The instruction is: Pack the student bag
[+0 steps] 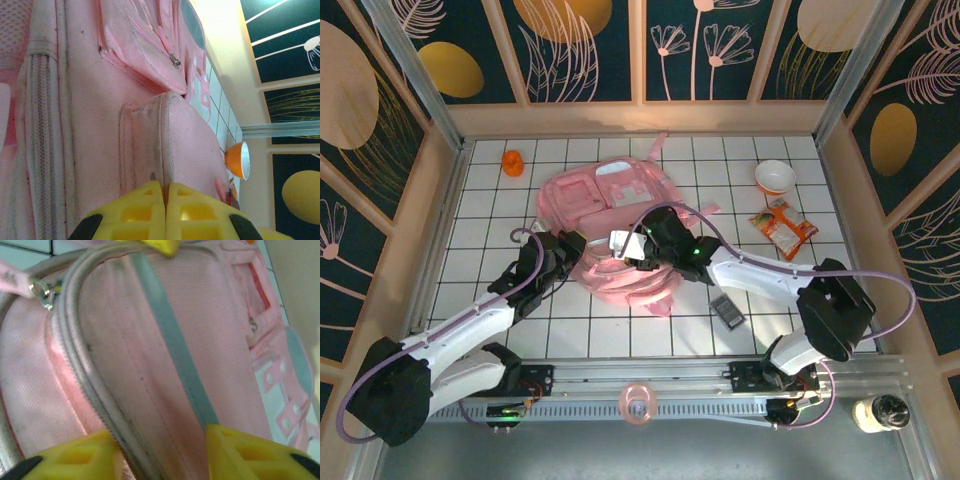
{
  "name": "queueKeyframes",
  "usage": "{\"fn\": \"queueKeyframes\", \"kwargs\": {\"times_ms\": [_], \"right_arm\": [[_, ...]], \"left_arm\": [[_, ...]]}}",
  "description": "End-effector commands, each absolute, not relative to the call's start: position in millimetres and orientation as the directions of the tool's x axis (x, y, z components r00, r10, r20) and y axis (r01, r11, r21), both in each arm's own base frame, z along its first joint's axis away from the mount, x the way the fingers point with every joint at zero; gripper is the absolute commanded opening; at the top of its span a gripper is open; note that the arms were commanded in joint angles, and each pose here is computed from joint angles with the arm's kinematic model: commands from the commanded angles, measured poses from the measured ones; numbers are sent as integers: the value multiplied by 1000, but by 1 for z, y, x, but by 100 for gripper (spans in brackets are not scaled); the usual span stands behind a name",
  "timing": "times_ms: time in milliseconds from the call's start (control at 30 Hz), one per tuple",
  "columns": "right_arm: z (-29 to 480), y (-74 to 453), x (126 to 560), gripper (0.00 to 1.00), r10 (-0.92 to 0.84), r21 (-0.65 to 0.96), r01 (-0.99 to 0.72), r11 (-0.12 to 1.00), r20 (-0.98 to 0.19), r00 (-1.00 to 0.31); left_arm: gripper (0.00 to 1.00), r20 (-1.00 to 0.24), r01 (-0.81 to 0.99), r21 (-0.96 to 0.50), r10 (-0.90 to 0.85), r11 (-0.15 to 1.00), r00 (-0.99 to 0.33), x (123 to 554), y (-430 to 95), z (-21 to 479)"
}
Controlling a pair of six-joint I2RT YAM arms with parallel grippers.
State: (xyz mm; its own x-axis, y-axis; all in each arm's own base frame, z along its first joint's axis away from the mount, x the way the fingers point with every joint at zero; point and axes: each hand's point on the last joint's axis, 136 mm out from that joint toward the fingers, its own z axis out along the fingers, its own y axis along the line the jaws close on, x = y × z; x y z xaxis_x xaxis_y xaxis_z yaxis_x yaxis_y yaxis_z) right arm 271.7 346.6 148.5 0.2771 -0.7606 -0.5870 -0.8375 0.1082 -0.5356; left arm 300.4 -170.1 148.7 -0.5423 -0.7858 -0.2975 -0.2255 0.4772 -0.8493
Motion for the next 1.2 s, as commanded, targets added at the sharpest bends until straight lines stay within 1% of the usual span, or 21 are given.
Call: {"fn": "queueKeyframes", "kwargs": {"times_ms": [0,33,67,100,167,233,300,367,433,500,600,700,767,867,1067,1167], "right_arm": [[160,351,286,19,-742,-554,-824,117,-600,298],[161,350,286,10,-740,-547,-829,114,-604,297],[162,351,285,4,-735,-543,-833,107,-608,302],[164,351,284,0,-730,-541,-835,103,-611,306],[168,352,282,0,-718,-536,-839,92,-620,317],[173,353,280,0,-707,-533,-841,88,-628,324],[178,354,281,0,-702,-535,-839,93,-633,327],[181,354,282,0,-697,-534,-840,98,-639,326],[184,354,282,0,-690,-531,-841,104,-647,323],[188,355,283,0,-683,-530,-841,111,-655,323],[190,355,284,0,-679,-525,-843,118,-662,317],[190,355,284,0,-678,-521,-844,124,-666,312],[192,355,284,0,-674,-519,-845,126,-670,311],[192,356,284,0,-670,-513,-849,128,-676,307],[196,358,282,0,-661,-509,-851,127,-683,310],[198,357,281,0,-658,-507,-852,128,-687,310]], "left_arm": [[11,-328,-116,-871,-741,477,-586,300,-186,184],[16,-342,-110,-863,-729,494,-593,299,-185,183],[21,-361,-97,-852,-713,514,-601,297,-185,184],[25,-386,-78,-840,-692,537,-610,294,-185,184],[32,-456,-12,-806,-634,592,-625,289,-186,188],[38,-552,92,-750,-543,655,-632,283,-188,194],[42,-669,216,-647,-408,731,-621,277,-189,200],[44,-760,323,-538,-283,779,-585,272,-189,207],[45,-835,449,-419,-141,789,-531,265,-194,214],[47,-888,587,-279,28,760,-458,256,-203,219],[48,-884,681,-105,245,725,-398,249,-204,208],[48,-818,742,3,428,671,-384,243,-200,183],[49,-775,761,33,497,647,-390,241,-198,169],[49,-747,771,37,530,635,-401,241,-198,154],[50,-768,776,-6,494,631,-407,243,-207,145],[47,-779,762,-13,472,647,-414,247,-208,142]]}}
